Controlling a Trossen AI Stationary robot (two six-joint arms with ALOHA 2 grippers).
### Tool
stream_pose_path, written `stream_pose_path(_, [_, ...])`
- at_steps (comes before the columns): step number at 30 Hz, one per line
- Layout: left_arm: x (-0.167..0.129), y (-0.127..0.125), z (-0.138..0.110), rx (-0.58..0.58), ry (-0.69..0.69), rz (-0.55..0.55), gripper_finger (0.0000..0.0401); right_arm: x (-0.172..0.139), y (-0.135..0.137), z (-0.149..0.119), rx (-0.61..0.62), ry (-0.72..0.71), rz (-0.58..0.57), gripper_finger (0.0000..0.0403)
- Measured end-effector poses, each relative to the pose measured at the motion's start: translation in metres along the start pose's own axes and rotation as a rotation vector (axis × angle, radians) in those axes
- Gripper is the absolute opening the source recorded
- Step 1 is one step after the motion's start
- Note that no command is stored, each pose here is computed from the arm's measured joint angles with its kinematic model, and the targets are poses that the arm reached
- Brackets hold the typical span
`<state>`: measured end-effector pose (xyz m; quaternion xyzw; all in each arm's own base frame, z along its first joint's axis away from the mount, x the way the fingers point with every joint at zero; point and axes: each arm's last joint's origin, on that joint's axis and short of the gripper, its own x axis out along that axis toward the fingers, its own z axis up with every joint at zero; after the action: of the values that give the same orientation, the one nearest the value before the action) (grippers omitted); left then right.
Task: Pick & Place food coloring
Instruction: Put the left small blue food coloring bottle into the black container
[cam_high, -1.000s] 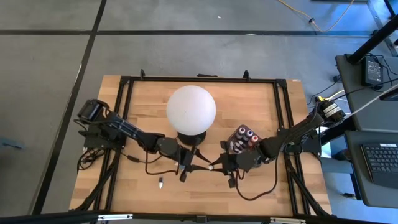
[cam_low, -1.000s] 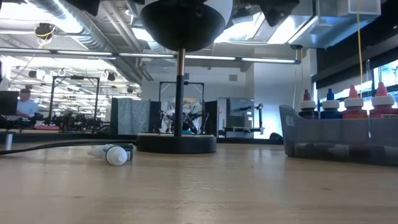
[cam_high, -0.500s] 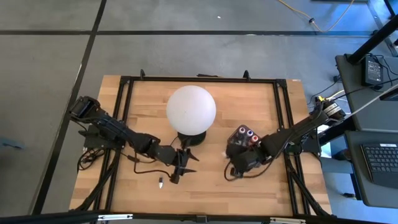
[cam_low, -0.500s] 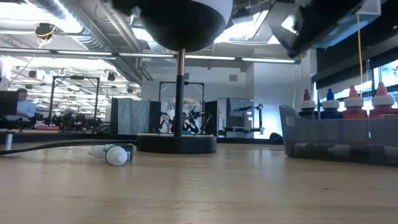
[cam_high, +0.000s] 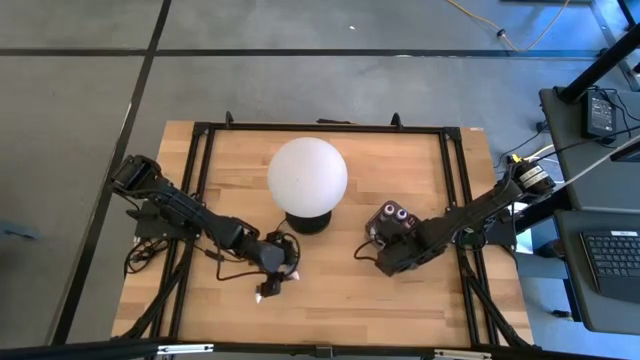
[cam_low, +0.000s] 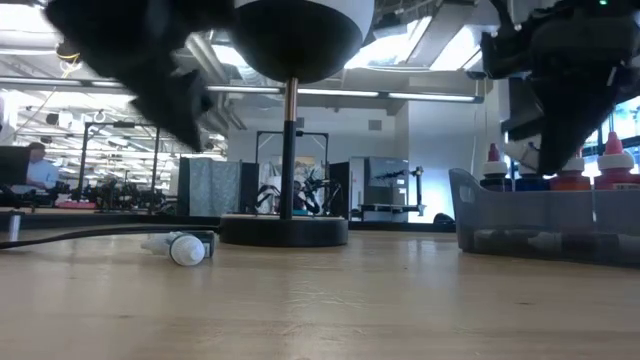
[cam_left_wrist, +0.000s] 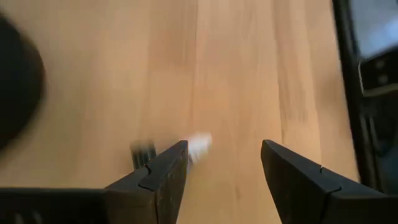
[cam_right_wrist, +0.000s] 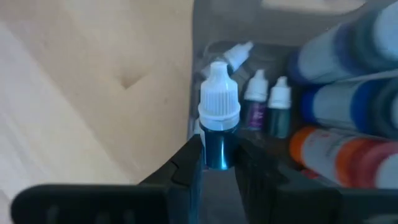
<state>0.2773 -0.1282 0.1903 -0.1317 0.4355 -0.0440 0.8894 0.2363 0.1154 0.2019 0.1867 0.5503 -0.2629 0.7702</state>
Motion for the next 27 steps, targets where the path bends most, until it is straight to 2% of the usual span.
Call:
stream_pose_path(5, [-0.002,0.003,-0.018,-0.157,0.213,-0.001,0.0192,0.009,-0.001,-0.004,0.004,0.007,0.019,0.0083])
stream_pose_path(10, [-0.006,0.007,-0.032,-0.311,0.338,0.111,0.0185,0.017,-0.007,-0.007,0.006,0.019,-0.008,0.0083])
stream_pose_path(14, [-0.008,0.005,-0.037,-0.427,0.355,0.16,0.0184,0.025,-0.013,-0.008,0.016,0.027,-0.029,0.0083])
stream_pose_path(20, [-0.009,-0.001,-0.042,-0.616,0.393,0.157,0.0184,0.028,-0.015,-0.008,0.019,0.026,-0.03,0.0097])
stream_pose_path(27, [-0.01,-0.009,-0.047,-0.856,0.388,0.205,0.0185,0.028,-0.015,-0.008,0.019,0.024,-0.025,0.0104])
